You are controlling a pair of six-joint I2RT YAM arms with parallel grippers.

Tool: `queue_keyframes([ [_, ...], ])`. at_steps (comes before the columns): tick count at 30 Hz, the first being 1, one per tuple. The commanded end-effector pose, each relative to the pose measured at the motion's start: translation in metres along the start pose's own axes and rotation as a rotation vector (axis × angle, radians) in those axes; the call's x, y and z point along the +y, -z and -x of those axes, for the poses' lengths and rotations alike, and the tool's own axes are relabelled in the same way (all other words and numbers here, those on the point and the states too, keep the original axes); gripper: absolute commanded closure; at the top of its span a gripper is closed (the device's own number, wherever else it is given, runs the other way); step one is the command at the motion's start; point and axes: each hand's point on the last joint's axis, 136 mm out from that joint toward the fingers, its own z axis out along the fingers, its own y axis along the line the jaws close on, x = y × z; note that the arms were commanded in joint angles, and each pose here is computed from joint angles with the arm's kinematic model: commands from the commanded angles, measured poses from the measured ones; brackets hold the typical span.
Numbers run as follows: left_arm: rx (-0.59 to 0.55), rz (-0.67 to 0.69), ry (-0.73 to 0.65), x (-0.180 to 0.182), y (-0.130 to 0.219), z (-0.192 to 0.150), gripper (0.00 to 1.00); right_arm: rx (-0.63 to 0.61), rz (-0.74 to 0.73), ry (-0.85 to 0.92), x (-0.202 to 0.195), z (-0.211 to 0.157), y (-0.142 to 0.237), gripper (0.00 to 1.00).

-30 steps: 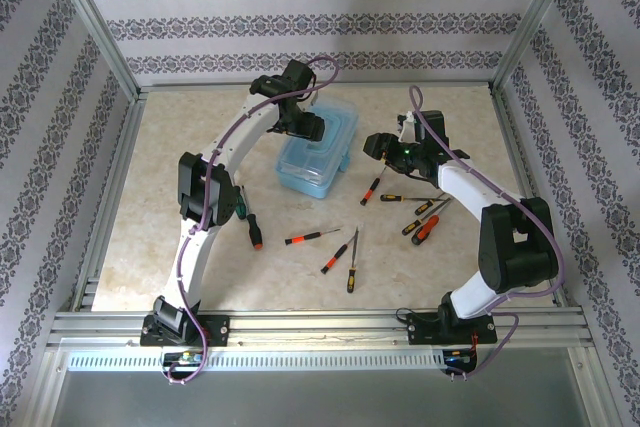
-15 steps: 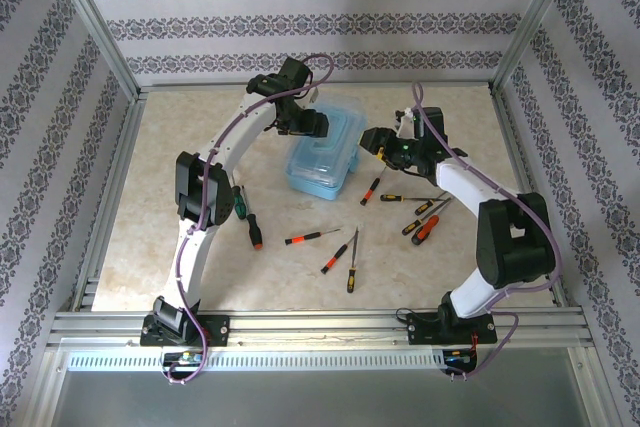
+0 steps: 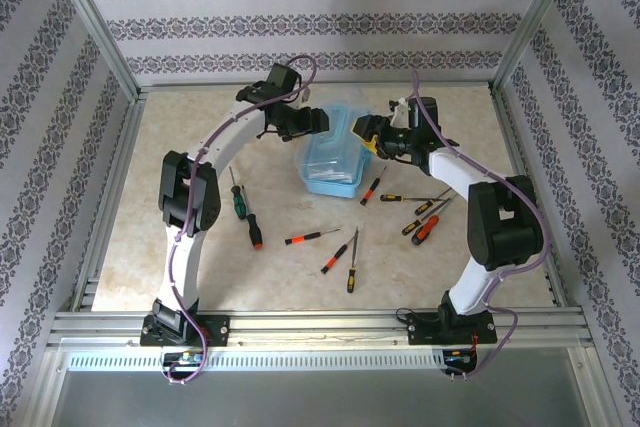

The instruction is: Pack the tool kit

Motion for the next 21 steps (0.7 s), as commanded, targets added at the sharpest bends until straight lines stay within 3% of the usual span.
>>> queue_keyframes([
  [1,0.014,-0.056,0.093,-0.003,-0.008,-0.010,0.44,0.014,0.073,0.015,0.021,0.005,-0.007,0.36],
  [6,-0.015,-0.089,0.117,-0.007,-0.001,-0.011,0.38,0.024,0.105,0.016,0.032,0.009,-0.010,0.37],
  [14,-0.066,-0.100,0.062,-0.016,0.032,0.003,0.03,0.020,0.117,0.026,0.042,0.017,-0.011,0.38],
  [21,-0.161,0.048,0.149,0.039,0.075,0.019,0.02,0.030,0.086,0.070,0.056,0.016,-0.016,0.40],
])
